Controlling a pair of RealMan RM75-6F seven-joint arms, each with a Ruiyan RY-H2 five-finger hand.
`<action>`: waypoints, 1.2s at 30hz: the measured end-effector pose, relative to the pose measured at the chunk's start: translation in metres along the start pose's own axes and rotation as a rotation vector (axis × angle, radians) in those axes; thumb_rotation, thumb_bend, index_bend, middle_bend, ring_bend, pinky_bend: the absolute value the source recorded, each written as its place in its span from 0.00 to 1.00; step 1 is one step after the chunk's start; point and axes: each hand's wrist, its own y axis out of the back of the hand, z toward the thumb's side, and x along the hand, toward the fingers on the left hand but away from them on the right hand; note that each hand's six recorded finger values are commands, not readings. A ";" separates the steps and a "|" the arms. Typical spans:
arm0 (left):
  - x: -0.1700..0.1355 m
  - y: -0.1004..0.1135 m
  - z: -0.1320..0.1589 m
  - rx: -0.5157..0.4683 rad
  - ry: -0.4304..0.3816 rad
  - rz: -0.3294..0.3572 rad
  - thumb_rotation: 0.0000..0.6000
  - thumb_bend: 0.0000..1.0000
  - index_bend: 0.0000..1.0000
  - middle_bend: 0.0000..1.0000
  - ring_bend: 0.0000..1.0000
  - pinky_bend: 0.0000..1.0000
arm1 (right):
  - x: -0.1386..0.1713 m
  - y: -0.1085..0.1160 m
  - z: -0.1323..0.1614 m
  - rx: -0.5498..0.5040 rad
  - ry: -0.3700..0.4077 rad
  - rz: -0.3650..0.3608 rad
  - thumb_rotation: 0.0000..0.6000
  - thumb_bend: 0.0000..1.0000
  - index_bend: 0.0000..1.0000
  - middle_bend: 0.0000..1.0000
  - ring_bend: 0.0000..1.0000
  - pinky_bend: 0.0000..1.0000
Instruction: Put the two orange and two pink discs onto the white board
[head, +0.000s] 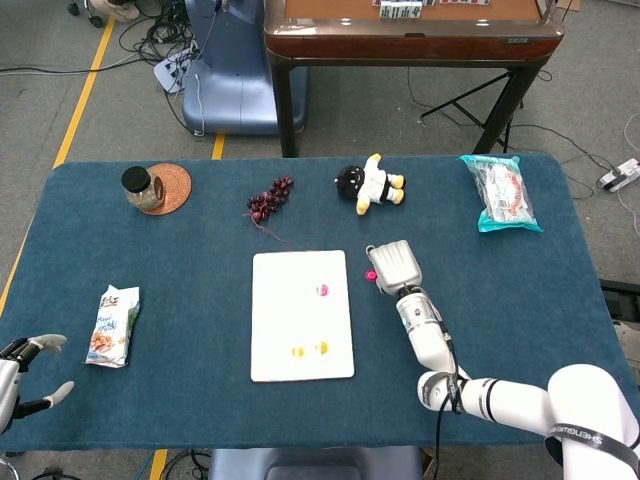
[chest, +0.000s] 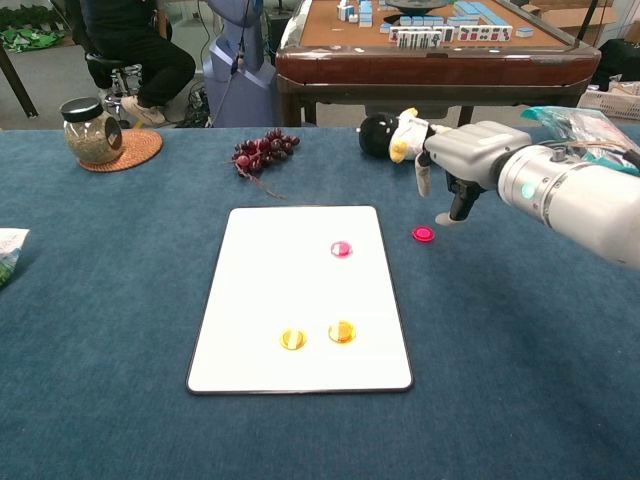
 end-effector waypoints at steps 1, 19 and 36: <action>0.000 0.000 0.000 -0.001 0.001 0.000 1.00 0.14 0.42 0.45 0.38 0.53 | -0.001 -0.001 -0.001 0.000 -0.002 0.004 1.00 0.24 0.40 1.00 1.00 1.00; -0.002 0.003 0.000 -0.008 -0.002 0.008 1.00 0.14 0.42 0.45 0.38 0.53 | -0.009 -0.023 0.000 -0.022 -0.012 0.086 1.00 0.19 0.40 1.00 1.00 1.00; -0.001 0.000 -0.001 -0.006 0.002 -0.003 1.00 0.14 0.42 0.45 0.38 0.53 | -0.021 -0.026 0.001 -0.045 -0.020 0.099 1.00 0.23 0.40 1.00 1.00 1.00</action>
